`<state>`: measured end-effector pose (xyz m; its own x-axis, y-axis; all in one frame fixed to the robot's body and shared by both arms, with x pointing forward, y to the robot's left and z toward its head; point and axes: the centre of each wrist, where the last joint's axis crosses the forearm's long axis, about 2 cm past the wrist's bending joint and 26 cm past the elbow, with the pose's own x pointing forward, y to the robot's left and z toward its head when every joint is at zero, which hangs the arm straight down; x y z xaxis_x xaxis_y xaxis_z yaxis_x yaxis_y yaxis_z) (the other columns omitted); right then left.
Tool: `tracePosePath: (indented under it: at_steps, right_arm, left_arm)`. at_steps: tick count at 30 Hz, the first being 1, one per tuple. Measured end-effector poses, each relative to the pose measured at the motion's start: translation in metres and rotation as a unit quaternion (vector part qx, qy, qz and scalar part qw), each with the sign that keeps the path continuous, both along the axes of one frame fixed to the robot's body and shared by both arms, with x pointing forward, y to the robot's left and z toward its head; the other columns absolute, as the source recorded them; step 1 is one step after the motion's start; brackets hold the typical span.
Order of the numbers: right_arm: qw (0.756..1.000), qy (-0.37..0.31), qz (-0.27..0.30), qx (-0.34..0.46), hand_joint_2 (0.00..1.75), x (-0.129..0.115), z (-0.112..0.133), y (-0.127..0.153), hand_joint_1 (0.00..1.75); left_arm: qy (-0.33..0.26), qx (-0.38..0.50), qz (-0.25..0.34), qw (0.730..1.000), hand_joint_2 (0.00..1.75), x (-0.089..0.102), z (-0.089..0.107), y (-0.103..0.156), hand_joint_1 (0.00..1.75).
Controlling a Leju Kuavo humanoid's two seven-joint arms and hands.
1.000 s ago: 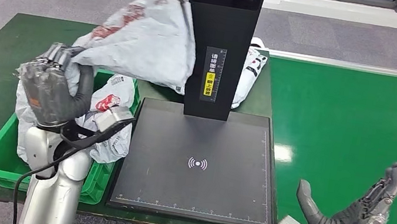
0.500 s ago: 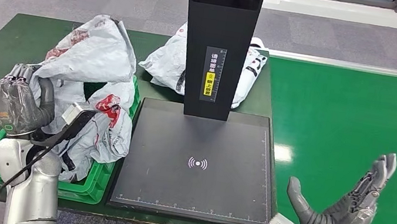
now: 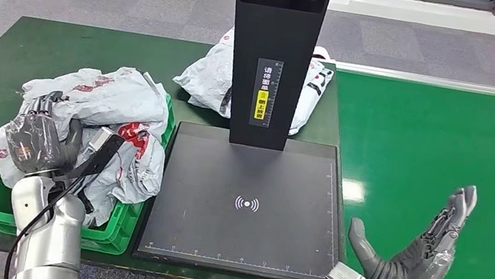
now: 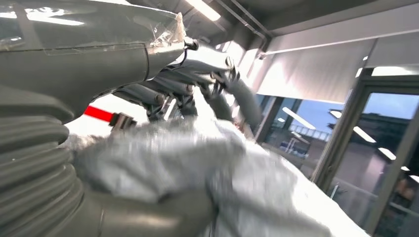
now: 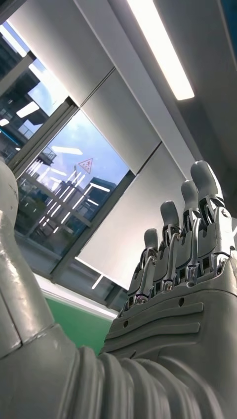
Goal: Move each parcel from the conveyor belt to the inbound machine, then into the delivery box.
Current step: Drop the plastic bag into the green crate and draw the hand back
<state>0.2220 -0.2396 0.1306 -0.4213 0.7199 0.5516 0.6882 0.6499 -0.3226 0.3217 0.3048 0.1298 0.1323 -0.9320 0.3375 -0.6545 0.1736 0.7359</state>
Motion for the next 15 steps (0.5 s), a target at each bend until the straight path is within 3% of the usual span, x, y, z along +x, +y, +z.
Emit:
tracePosePath:
  at_steps: [4, 15]
  right_arm:
    - [1.000, 0.006, 0.001, 0.003, 1.75, 0.0004, -0.0018, 0.0012, 0.00]
    - [1.000, 0.017, 0.004, 0.006, 1.75, 0.0009, -0.0066, 0.0024, 0.00]
  left_arm:
    - [-0.002, -0.018, -0.001, 1.000, 0.00, 0.0004, -0.0024, -0.0025, 0.00]
    - [-0.033, -0.049, -0.024, 0.998, 0.00, -0.0002, -0.0057, -0.0044, 0.00]
